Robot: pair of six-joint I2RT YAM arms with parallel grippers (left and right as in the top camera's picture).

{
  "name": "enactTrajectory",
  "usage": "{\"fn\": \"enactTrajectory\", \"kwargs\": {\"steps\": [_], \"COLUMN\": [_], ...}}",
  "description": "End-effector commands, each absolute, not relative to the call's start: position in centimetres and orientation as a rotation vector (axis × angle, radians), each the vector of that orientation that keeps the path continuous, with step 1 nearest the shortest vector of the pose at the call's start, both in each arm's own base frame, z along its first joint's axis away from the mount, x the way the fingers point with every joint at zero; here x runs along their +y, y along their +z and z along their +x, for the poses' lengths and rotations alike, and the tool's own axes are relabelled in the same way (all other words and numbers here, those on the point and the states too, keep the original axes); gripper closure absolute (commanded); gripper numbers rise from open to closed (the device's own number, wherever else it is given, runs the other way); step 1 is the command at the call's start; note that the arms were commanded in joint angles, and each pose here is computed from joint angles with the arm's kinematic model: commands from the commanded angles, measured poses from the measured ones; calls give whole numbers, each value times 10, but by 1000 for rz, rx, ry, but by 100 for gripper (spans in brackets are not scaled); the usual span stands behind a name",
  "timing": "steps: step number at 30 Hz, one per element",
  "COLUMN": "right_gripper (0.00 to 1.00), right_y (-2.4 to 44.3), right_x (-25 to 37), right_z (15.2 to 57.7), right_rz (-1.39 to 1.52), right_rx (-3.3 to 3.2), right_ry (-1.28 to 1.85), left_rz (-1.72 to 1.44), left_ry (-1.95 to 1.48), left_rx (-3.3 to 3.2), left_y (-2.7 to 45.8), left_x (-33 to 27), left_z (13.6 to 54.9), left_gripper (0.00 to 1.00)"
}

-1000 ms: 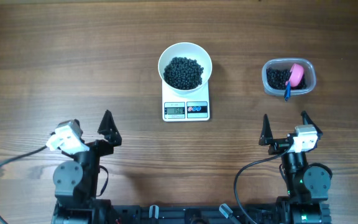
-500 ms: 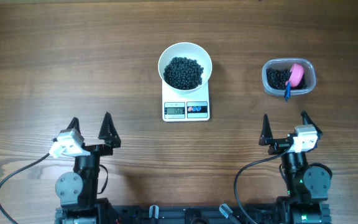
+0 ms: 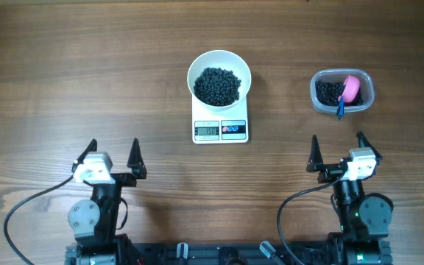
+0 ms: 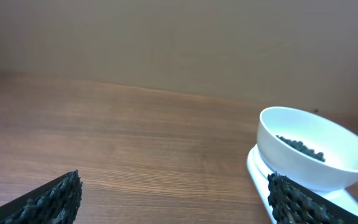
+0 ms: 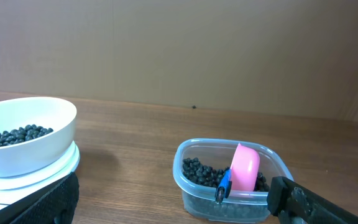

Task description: Scoop item into bowl and weigh 150g on scale

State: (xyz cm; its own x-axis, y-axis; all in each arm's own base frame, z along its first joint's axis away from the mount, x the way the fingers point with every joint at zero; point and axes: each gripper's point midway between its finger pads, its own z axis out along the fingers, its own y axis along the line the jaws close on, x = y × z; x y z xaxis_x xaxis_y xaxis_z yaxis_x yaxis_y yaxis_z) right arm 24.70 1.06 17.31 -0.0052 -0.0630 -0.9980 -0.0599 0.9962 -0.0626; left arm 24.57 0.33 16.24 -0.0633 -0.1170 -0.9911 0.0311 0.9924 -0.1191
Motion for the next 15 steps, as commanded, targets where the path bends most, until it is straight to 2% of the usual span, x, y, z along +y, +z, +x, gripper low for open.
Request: {"fn": "enactTrajectory", "kwargs": {"steps": [1, 8, 15], "right_gripper": [0, 0, 0], "right_y": [175, 175, 175], "right_x": [11, 11, 11], "right_z": [246, 246, 246], "right_rz": [-84, -84, -84], "right_rx": [1567, 1567, 1567], "right_ry": [11, 11, 11], "left_rz": [70, -114, -119], "left_ry": [5, 78, 77], "left_rx": [1626, 1641, 1642], "left_y": [161, 157, 156], "left_x": [4, 31, 32], "left_z": [245, 244, 244], "left_gripper": [0, 0, 0]}}
